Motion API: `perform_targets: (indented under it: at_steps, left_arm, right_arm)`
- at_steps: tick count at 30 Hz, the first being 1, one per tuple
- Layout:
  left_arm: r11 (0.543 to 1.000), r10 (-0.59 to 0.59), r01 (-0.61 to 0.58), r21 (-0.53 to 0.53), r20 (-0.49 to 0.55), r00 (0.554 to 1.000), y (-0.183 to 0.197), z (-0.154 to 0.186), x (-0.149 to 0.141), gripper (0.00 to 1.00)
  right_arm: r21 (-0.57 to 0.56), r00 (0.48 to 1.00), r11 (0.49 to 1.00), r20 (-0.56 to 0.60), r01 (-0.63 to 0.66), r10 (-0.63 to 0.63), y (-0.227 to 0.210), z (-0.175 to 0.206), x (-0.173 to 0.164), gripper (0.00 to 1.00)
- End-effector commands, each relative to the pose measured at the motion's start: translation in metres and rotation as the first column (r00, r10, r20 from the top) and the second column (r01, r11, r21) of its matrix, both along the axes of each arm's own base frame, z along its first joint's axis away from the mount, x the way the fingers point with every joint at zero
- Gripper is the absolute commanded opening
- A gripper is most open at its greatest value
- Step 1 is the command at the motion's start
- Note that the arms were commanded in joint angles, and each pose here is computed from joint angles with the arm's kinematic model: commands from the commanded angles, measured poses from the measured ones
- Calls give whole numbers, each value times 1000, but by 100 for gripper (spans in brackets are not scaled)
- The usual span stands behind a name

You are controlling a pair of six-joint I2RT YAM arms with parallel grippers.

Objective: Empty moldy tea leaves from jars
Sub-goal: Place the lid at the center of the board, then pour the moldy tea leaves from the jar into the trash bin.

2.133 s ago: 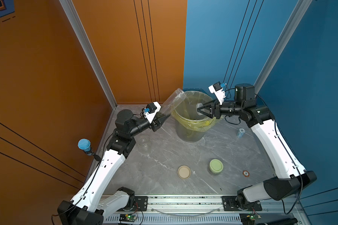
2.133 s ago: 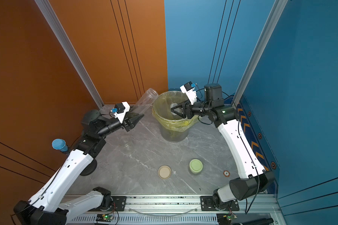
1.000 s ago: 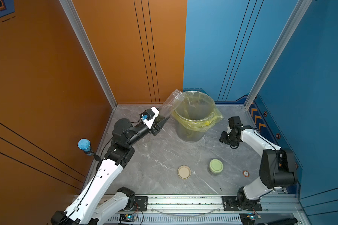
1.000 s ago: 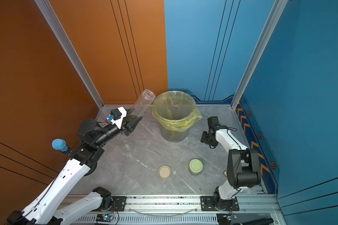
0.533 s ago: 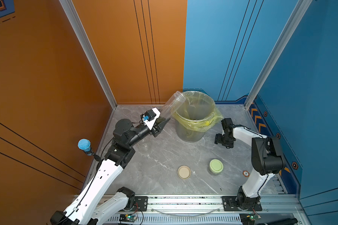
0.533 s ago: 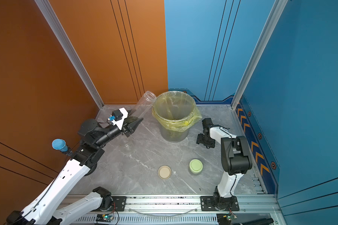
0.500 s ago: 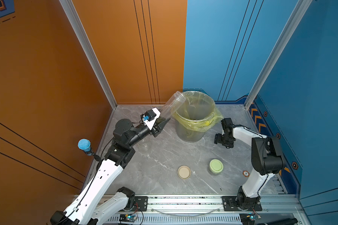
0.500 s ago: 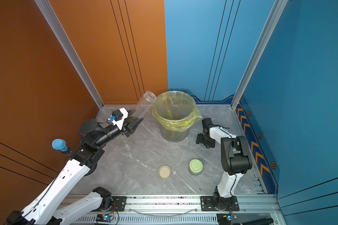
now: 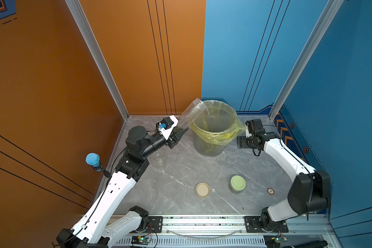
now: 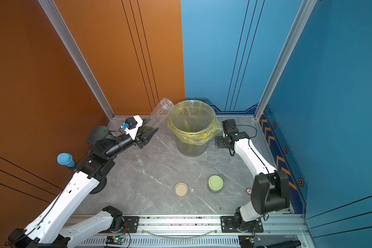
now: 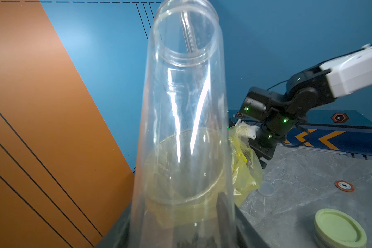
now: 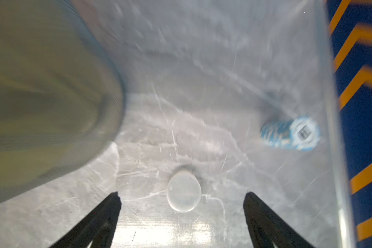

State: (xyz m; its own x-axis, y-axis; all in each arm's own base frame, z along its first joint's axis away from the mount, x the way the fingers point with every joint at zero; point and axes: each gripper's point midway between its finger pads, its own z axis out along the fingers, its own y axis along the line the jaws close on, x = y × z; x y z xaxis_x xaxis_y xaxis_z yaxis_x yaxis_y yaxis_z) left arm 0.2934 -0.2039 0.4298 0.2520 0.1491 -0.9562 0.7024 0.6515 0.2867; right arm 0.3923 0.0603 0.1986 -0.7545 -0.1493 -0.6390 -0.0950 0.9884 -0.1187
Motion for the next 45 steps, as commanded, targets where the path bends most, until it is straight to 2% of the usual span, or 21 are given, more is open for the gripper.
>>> perform_targets:
  at_steps: [1, 3, 6, 9, 12, 16, 19, 25, 28, 29, 31, 33, 35, 38, 41, 45]
  left_arm:
    - [999, -27, 27, -29, 5, 1000, -1, 16, -1, 29]
    - [999, -30, 30, -34, -2, 1000, 0, 17, 0, 29]
    - [999, -34, 34, -38, -13, 999, 0, 20, -1, 29]
    - [999, -31, 30, -43, -27, 999, 2, 24, -1, 29]
    - [998, -36, 35, -55, -31, 999, 2, 28, -3, 29]
    - [998, -45, 43, -53, -41, 998, -1, 27, -3, 29]
    - [998, -47, 45, -53, -42, 998, -1, 28, -2, 29]
    - [998, -50, 48, -43, -38, 998, -2, 30, -3, 29]
    - [998, -50, 49, -30, -54, 997, -3, 29, -2, 29]
    - [998, -53, 52, -31, -61, 997, -3, 30, -2, 29]
    - [997, -68, 65, -42, -74, 995, -5, 32, -4, 29]
    - [995, -85, 80, -58, -90, 992, -6, 33, -6, 29]
    - [994, -94, 88, -65, -102, 990, -7, 32, -8, 29]
    - [993, -105, 98, -61, -122, 987, -10, 29, -9, 29]
    - [993, -116, 110, -50, -148, 982, -14, 26, -10, 29]
    - [991, -130, 126, -34, -168, 977, -19, 23, -9, 29]
  right_arm:
    - [-351, 945, 911, 159, -215, 284, 11, 66, 5, 99]
    - [-476, 888, 838, 215, -268, 406, 21, 100, 7, 100]
    - [-619, 818, 723, 216, -307, 533, 32, 135, 10, 100]
    - [-749, 762, 601, 209, -279, 613, 37, 168, 10, 100]
    - [-789, 733, 563, 227, -248, 641, 37, 203, 2, 100]
    - [-840, 712, 490, 196, -234, 675, 34, 225, -8, 100]
    - [-842, 728, 485, 178, -234, 662, 26, 224, -15, 100]
    - [-808, 771, 554, 219, -200, 598, 1, 189, -26, 100]
    - [-808, 752, 566, 269, -164, 602, -4, 190, -37, 100]
    - [-815, 727, 554, 277, -168, 628, -1, 192, -43, 100]
    - [-845, 643, 503, 285, -182, 711, 15, 198, -55, 100]
    - [-891, 517, 422, 284, -168, 807, 36, 210, -70, 100]
    - [-930, 420, 341, 257, -137, 870, 53, 221, -79, 100]
    - [-958, 361, 275, 229, -81, 904, 68, 244, -80, 100]
    - [-977, 272, 209, 191, -40, 943, 90, 264, -87, 100]
    - [-996, 161, 82, 84, 18, 983, 130, 275, -94, 100]
